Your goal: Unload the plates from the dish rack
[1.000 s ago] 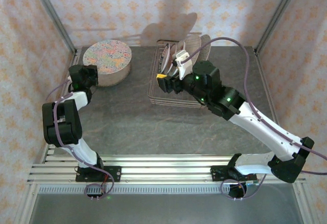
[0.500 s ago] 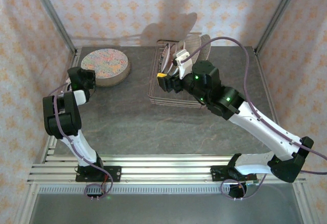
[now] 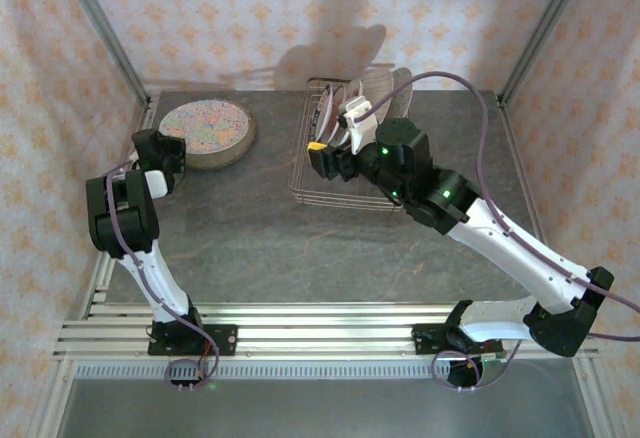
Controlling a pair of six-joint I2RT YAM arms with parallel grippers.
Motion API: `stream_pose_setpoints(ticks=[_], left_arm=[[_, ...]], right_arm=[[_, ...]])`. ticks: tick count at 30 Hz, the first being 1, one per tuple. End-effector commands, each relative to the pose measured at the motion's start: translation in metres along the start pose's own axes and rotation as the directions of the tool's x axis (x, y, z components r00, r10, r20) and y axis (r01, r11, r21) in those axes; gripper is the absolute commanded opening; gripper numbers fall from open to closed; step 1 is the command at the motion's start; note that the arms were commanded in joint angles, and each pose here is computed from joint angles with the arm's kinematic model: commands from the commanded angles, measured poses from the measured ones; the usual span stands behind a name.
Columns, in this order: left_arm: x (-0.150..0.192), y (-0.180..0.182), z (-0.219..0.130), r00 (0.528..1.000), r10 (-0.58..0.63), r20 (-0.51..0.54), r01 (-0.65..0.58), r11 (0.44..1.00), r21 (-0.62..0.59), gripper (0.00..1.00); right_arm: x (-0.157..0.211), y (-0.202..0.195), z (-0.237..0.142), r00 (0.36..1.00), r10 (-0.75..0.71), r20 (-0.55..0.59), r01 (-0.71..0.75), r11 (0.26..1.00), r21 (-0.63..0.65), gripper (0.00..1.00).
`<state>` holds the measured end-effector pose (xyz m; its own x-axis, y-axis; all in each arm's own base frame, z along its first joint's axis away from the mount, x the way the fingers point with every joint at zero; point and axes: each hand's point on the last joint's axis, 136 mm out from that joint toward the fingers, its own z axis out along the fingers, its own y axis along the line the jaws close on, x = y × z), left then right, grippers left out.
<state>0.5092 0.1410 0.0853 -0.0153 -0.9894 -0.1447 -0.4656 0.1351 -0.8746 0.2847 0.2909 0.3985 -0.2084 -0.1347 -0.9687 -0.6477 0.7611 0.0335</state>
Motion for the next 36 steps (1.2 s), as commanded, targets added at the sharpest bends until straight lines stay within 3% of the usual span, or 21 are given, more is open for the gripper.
stream_pose_setpoints(ticks=[1,16,22,30,36], left_arm=[[-0.007,-0.025,0.003,0.999,0.035,0.002,-0.035,0.997,0.076,0.0],[-0.002,-0.011,0.014,0.999,0.034,-0.036,-0.032,0.999,0.043,0.0],[0.0,-0.011,0.014,0.998,0.033,-0.046,-0.031,0.999,0.042,0.11],[0.001,-0.01,0.011,0.998,0.037,-0.055,-0.036,0.999,0.011,0.34],[0.002,-0.011,0.008,0.997,0.04,-0.073,-0.042,0.999,-0.028,0.44]], right_arm=[[-0.017,-0.001,-0.004,0.999,0.019,0.043,-0.019,1.0,0.014,0.82],[-0.016,-0.002,-0.001,0.999,0.024,0.033,-0.025,0.999,0.022,0.84],[-0.017,-0.002,0.0,0.999,0.026,0.029,-0.027,0.999,0.024,0.85],[-0.017,-0.003,0.0,0.999,0.03,0.029,-0.031,0.999,0.028,0.85],[-0.016,-0.003,0.0,0.999,0.035,0.027,-0.035,0.999,0.031,0.85]])
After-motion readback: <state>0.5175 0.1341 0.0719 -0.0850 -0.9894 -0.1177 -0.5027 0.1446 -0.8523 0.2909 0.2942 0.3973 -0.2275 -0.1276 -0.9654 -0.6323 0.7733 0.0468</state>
